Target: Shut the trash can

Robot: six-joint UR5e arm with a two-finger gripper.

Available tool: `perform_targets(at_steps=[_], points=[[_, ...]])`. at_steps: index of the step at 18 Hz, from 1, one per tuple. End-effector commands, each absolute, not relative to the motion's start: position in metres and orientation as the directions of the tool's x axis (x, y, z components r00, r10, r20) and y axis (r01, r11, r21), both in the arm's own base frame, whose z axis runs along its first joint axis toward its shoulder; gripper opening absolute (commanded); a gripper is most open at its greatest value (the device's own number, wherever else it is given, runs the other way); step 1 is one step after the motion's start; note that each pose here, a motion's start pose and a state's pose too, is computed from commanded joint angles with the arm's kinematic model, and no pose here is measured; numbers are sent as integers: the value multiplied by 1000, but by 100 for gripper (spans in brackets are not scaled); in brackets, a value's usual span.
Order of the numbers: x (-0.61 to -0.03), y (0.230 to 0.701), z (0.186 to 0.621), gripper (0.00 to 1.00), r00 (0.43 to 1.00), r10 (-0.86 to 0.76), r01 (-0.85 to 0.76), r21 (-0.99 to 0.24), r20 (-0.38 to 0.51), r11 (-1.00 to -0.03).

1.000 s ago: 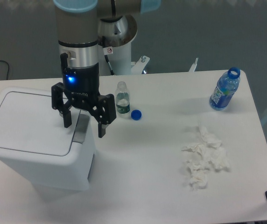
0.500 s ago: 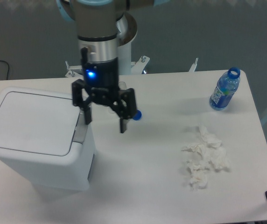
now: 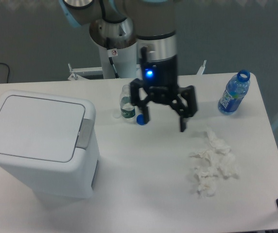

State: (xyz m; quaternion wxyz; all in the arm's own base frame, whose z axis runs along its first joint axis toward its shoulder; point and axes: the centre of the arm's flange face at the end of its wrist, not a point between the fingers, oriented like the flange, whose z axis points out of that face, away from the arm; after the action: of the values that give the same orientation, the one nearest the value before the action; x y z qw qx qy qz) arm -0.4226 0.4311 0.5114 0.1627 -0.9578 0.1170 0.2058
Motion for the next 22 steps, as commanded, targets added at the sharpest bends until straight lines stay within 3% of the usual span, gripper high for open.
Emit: perform_targets(at_steps=[11,17,22], points=[[-455,346,503,100,835,-382,-448,-87,-395,-890],[-442,307,486,100,855,-366,-422,-81,-367,-903],[-446,302,485,100,865,-343,-403,-99,-367,-910]])
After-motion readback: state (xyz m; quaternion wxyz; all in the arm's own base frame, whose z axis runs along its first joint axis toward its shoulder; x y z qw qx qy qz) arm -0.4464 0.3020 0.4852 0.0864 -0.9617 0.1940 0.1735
